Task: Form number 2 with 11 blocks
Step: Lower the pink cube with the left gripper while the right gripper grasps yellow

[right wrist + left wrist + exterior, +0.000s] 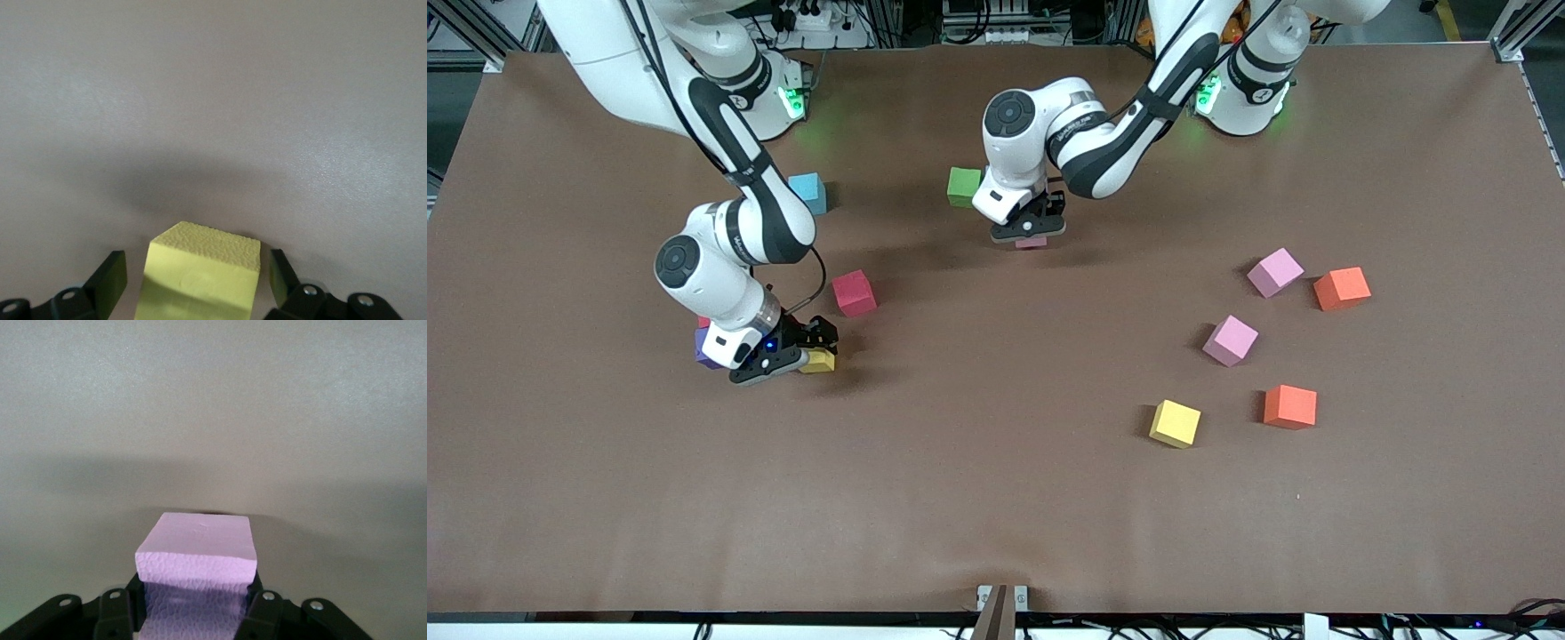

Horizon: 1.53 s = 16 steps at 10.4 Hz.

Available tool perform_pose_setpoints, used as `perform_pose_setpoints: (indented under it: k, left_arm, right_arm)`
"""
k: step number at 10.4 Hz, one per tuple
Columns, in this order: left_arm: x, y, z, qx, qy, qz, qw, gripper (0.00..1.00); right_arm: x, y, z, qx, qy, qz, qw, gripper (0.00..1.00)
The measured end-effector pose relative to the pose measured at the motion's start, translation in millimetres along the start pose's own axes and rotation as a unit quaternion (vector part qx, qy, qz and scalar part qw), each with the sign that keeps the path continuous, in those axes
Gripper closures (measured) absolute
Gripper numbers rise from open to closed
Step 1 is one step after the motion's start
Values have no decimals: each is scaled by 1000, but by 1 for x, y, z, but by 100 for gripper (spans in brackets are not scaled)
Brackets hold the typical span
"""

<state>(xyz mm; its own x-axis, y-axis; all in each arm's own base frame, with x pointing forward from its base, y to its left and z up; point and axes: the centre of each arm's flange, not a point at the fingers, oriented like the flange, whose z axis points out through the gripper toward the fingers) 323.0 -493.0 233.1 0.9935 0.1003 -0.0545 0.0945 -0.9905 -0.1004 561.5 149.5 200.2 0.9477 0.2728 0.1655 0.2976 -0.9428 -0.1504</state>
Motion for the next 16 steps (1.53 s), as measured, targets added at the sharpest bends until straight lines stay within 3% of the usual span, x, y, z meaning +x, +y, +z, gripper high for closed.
perform_pose_setpoints:
  k: [4,9,11,12,16]
  left_arm:
    - [-6,-6,10,11,-2,6,1000,44]
    - [-13,-3,13,-4,3,15,1000,44]
    - [-18,-5,21,-15,4,21,1000,44]
    - [-20,-6,25,-15,5,23,1000,44]
    - [-22,-8,28,-13,5,30,999,44]
  right_arm:
    - [-1,3,2,-3,0,4,1000,22]
    - [-10,25,4,-13,-7,21,1000,17]
    - [-10,24,3,-13,-6,28,1000,20]
    - [-9,23,1,-13,-4,37,999,30]
    - [0,-11,-35,10,-26,58,998,39]
